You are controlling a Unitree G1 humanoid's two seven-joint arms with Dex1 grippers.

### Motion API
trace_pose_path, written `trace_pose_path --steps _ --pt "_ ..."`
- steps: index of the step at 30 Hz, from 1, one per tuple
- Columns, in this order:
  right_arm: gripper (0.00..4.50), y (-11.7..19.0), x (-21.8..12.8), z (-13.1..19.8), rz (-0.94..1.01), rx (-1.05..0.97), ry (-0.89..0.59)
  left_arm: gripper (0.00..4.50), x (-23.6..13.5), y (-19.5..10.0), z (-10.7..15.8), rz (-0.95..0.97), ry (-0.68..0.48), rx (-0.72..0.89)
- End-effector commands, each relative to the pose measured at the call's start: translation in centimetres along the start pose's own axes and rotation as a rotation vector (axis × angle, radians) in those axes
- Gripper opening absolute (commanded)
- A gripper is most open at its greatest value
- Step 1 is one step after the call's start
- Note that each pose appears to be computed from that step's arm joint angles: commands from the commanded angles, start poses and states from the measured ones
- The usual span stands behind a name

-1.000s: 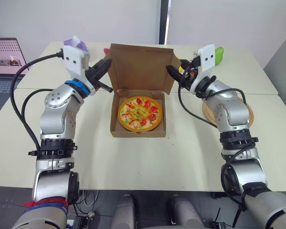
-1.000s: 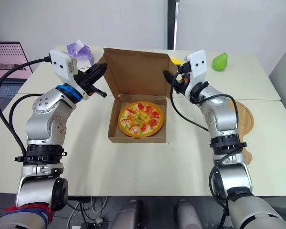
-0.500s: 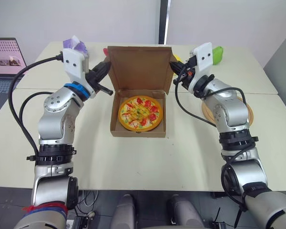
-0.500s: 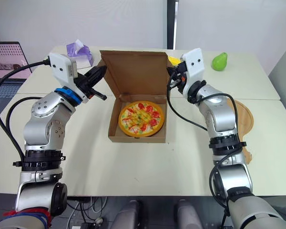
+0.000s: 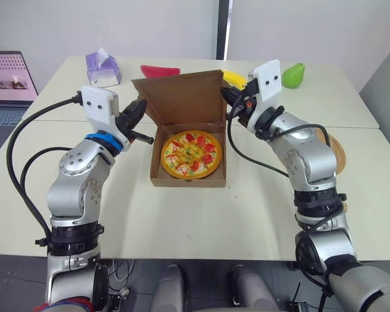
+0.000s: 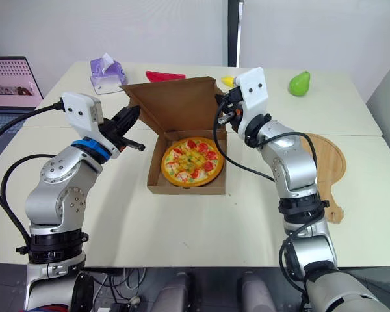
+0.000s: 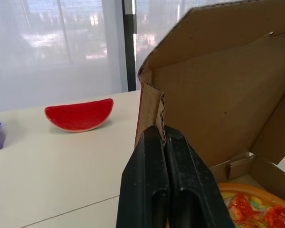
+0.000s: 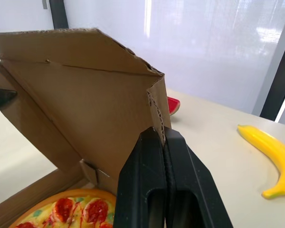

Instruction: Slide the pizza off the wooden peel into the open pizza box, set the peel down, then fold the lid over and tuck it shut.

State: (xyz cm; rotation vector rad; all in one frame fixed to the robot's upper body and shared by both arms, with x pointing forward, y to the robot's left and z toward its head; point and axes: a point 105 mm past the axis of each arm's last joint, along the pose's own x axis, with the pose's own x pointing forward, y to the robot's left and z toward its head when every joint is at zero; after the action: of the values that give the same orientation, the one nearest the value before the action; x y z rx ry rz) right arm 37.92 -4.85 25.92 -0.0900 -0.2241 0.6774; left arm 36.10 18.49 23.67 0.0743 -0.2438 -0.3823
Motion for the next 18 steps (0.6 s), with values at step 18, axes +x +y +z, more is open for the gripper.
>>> trace_pose_path --steps 18 --pt "0.02 4.8 -1.8 -0.9 0.106 0.041 0.005 0.00 -2.2 -1.4 -0.9 0.006 -0.004 -0.007"
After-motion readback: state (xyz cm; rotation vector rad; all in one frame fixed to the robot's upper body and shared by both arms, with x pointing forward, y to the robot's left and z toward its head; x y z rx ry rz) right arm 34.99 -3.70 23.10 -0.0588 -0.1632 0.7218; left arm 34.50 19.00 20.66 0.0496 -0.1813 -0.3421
